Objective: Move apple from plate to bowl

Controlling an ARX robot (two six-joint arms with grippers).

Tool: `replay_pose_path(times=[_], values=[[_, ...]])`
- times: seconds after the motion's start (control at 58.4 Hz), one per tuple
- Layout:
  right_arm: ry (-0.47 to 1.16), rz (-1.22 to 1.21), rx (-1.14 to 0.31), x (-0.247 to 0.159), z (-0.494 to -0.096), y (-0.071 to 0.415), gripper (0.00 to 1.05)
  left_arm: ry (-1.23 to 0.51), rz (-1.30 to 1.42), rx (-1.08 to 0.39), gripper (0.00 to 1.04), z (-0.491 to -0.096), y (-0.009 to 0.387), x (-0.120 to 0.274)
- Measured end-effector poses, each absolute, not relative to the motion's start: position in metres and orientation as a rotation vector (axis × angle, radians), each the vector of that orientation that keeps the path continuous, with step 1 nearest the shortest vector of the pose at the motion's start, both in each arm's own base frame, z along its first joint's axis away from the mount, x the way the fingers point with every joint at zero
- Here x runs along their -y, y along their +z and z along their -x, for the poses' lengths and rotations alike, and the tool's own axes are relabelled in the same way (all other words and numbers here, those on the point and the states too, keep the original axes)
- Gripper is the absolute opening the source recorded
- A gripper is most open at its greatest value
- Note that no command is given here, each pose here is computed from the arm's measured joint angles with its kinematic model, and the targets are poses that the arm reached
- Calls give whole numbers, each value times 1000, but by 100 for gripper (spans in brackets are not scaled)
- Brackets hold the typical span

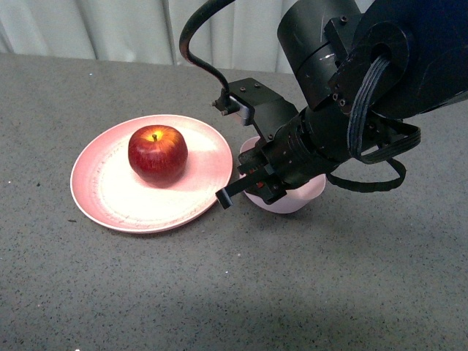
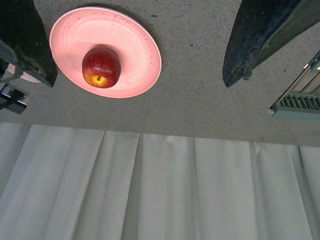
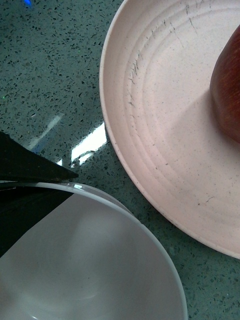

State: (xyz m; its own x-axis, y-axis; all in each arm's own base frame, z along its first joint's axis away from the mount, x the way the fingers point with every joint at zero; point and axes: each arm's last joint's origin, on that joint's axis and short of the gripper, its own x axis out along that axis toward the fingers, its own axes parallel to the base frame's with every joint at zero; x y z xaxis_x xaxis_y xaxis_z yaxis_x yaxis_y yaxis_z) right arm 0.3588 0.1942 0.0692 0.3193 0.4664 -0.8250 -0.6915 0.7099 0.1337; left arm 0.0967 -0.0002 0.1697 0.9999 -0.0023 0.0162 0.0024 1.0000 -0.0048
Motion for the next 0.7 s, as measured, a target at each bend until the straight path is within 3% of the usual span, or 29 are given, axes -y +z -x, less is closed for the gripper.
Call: replay_pose_path(times=[0.325,0.565,0.617,0.702], values=[[727,162,-905,-178,-357,71,55,-2,5,16,98,-97,170,0],[547,108,-674,-139,-348,106,92,-2,5,16,98,-97,170,0],[504,97,-636,-130,-345,115,97,-2,5,16,98,-97,170,0],[419,76,-558,-111,-338,130,94,-2,5,16,98,-97,170,0]])
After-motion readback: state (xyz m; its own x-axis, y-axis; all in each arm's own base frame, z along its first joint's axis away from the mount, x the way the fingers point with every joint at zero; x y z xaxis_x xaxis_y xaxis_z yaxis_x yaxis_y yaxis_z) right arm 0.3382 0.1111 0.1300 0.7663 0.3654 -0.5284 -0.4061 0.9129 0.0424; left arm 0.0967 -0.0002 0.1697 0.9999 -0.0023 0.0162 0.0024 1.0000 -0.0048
